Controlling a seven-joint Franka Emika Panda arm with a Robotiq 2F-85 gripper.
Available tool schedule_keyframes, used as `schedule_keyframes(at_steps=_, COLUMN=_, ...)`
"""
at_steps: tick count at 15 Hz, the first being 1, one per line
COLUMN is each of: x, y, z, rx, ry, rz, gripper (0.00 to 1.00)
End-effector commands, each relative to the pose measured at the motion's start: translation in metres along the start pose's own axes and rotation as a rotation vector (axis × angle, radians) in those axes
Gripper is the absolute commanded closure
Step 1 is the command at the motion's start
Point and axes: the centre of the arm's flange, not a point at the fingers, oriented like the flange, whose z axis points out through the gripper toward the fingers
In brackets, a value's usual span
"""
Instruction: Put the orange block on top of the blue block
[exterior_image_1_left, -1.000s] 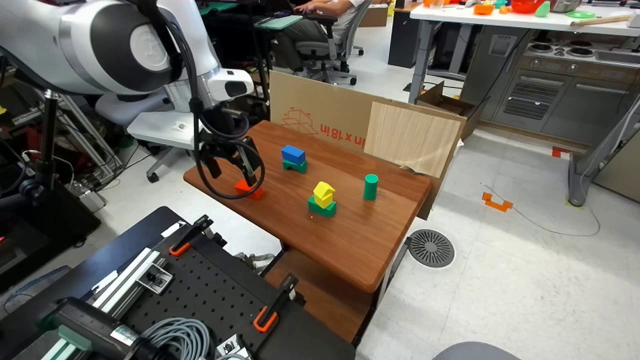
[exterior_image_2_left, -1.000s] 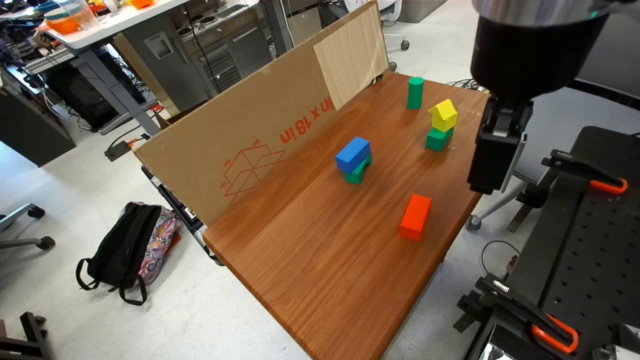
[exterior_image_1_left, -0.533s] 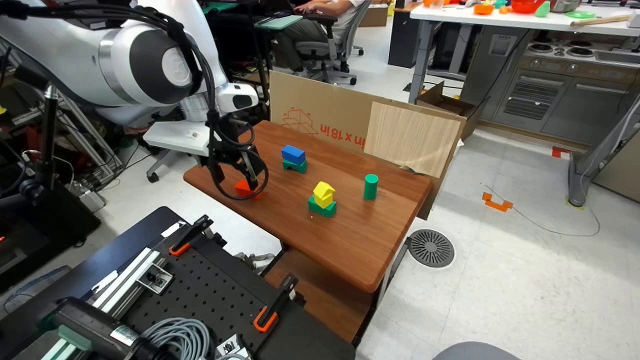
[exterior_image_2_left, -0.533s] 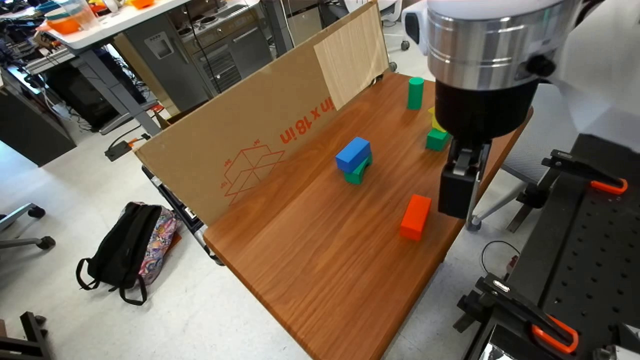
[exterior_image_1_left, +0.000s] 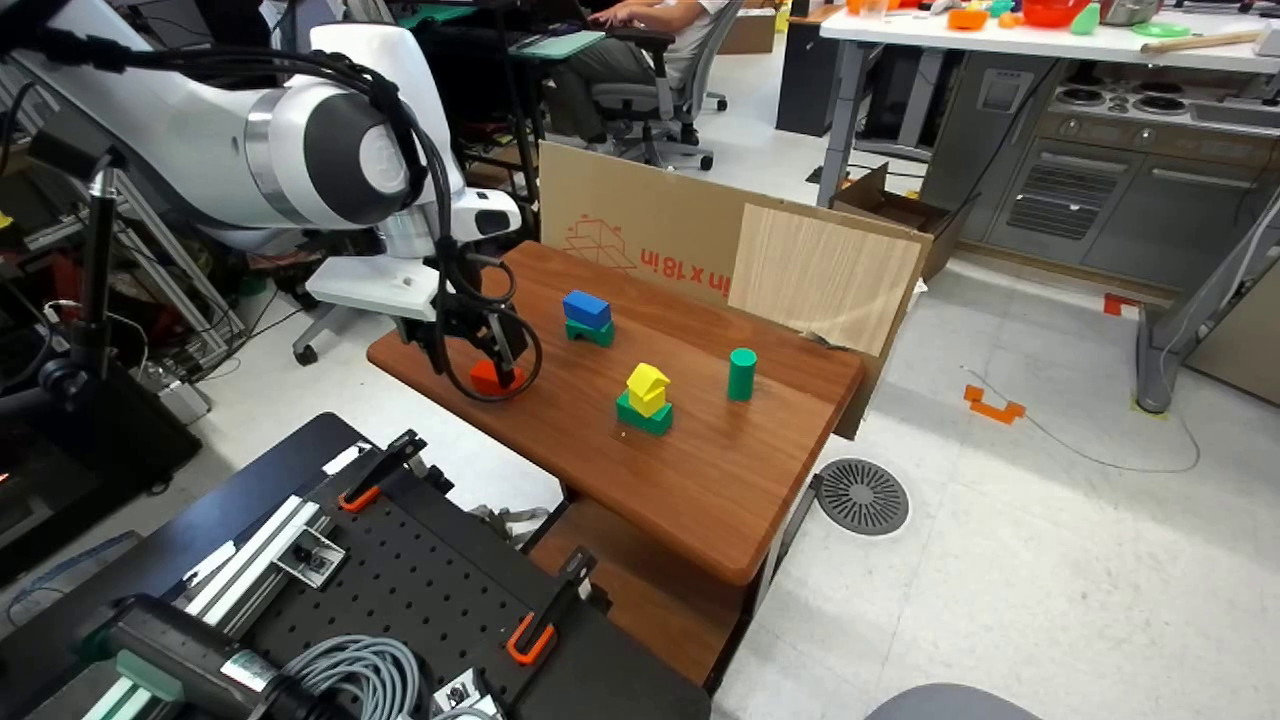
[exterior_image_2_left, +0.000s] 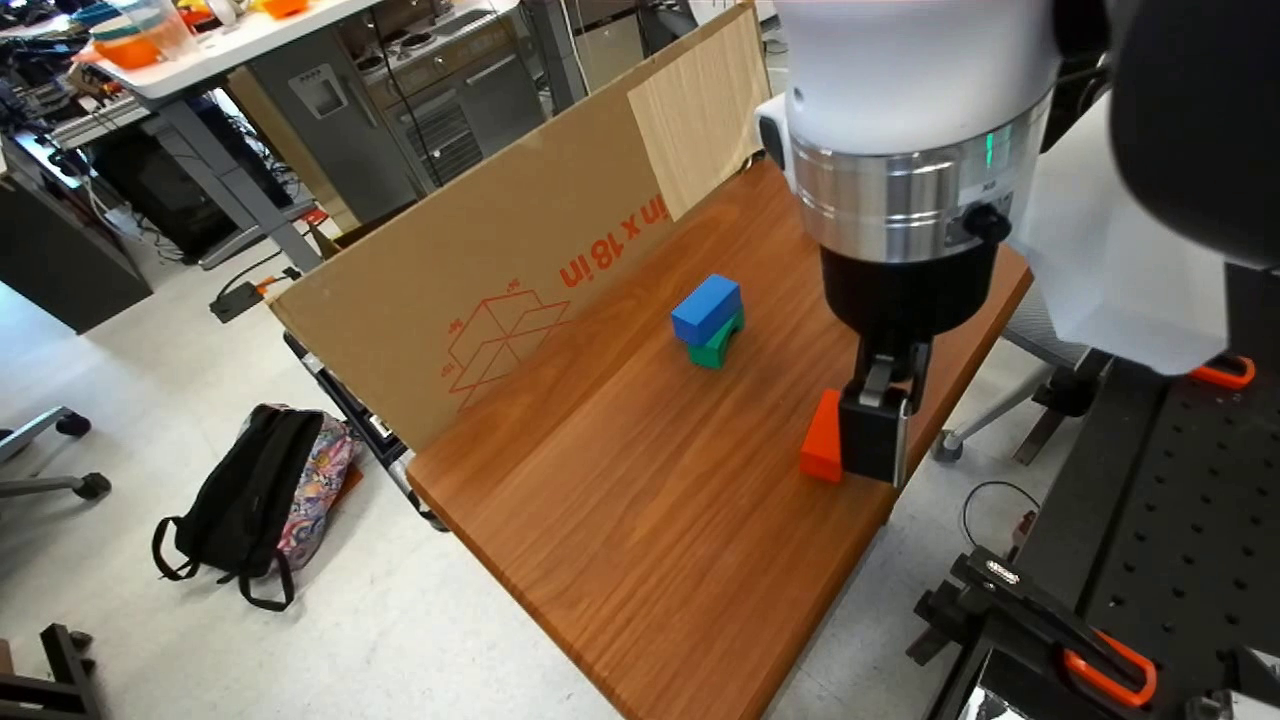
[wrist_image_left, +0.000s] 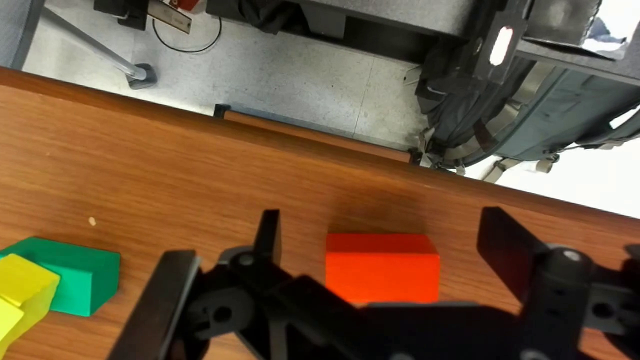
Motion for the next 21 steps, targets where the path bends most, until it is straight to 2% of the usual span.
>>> schedule_keyframes(at_steps=1, x=0.02, y=-0.004, z=0.015, rx=-0.025, ry=0.001, rz=-0.017, gripper=0.0)
schedule_keyframes(at_steps=12, x=0.048, y=-0.012, z=0.04, rx=-0.025, ry=-0.021, rz=-0.042, gripper=0.0)
schedule_keyframes(at_steps=13, x=0.05, y=-0.011, z=0.043, rx=-0.025, ry=-0.017, rz=-0.042, gripper=0.18)
schedule_keyframes(at_steps=17, x=0.058, y=-0.008, z=0.047, rx=-0.028, ry=-0.022, rz=-0.045, gripper=0.51)
schedule_keyframes(at_steps=18, x=0.061, y=-0.006, z=0.045, rx=-0.03, ry=-0.025, rz=-0.046, gripper=0.58)
schedule_keyframes(at_steps=21, x=0.069, y=0.009, z=0.038, rx=-0.038, ry=-0.034, rz=-0.031, gripper=0.58)
